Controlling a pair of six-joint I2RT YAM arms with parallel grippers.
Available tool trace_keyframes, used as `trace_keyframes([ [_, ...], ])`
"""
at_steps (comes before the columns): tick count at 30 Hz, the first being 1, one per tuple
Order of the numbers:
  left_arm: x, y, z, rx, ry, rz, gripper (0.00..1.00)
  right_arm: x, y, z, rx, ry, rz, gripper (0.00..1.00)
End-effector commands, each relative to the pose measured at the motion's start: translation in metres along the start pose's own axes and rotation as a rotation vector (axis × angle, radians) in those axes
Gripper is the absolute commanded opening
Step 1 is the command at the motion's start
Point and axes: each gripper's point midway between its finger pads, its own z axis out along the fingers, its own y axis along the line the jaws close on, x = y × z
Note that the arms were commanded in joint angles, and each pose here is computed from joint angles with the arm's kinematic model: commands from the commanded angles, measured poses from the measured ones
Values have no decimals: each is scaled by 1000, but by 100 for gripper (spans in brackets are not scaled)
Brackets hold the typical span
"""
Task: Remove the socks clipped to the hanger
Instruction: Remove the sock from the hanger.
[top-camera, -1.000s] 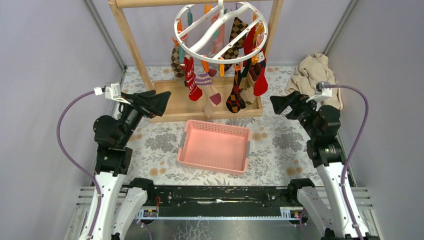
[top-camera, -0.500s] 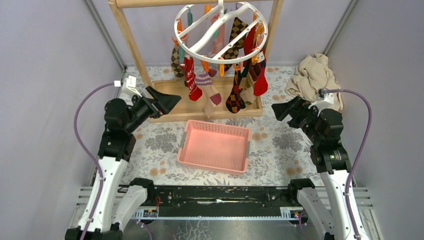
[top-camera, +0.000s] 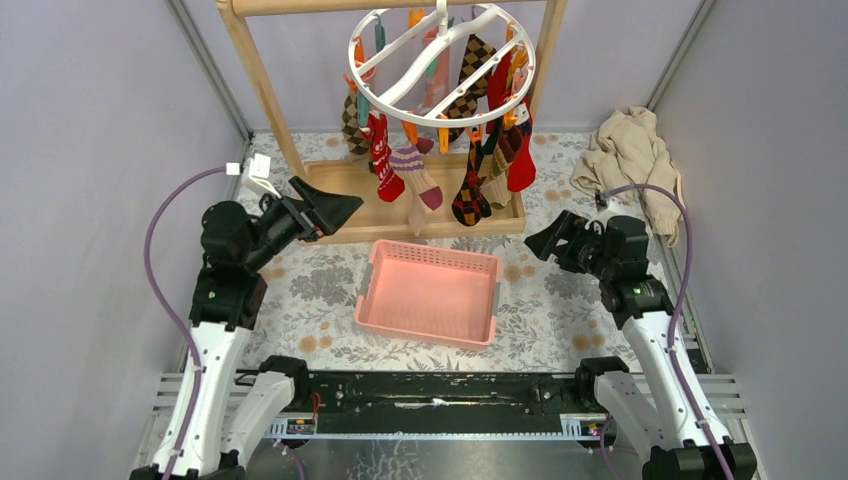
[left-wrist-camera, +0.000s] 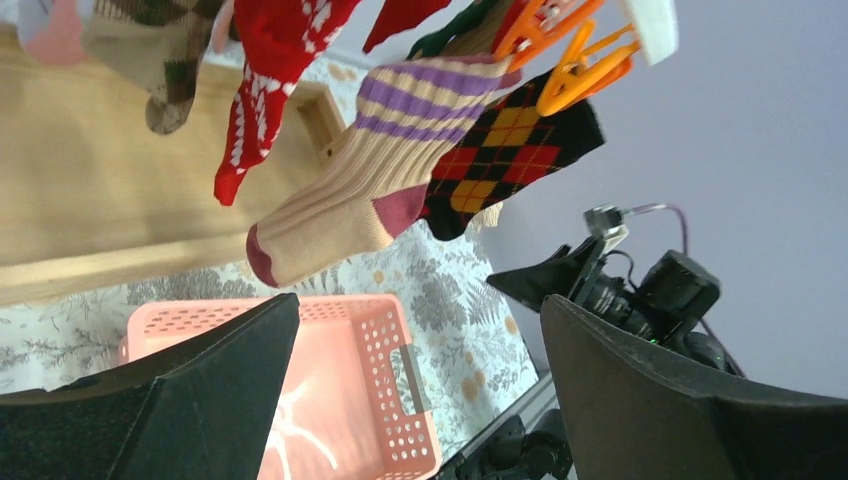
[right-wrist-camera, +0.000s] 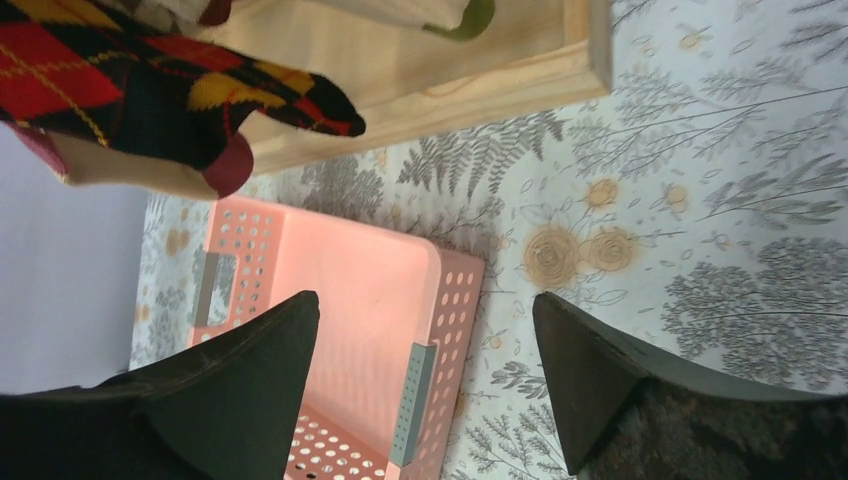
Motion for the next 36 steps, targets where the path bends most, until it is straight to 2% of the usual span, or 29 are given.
trace_keyframes([
  [1,-12,-14,-13,3,-73,23,99,-6,29,2,-176,-33,-30,84],
  [6,9,9,-7,-116,-25,43,99,-2,46,5,-205,-51,-74,80],
  [13,59,21,31,-289,72,212,99,20,86,25,-225,-11,-198,71],
  [17,76,42,42,-394,66,264,99,35,114,26,-282,-1,-262,63],
  [21,100,58,53,-363,85,264,99,44,136,25,-328,-4,-308,61],
  [25,110,81,59,-430,70,228,98,51,141,27,-322,9,-345,60],
  [30,124,75,73,-329,70,212,99,56,130,29,-291,9,-367,58],
  [34,128,77,77,-325,82,222,99,58,110,32,-226,-19,-369,53],
  [36,130,77,76,-321,94,224,98,55,104,33,-203,-48,-367,46],
])
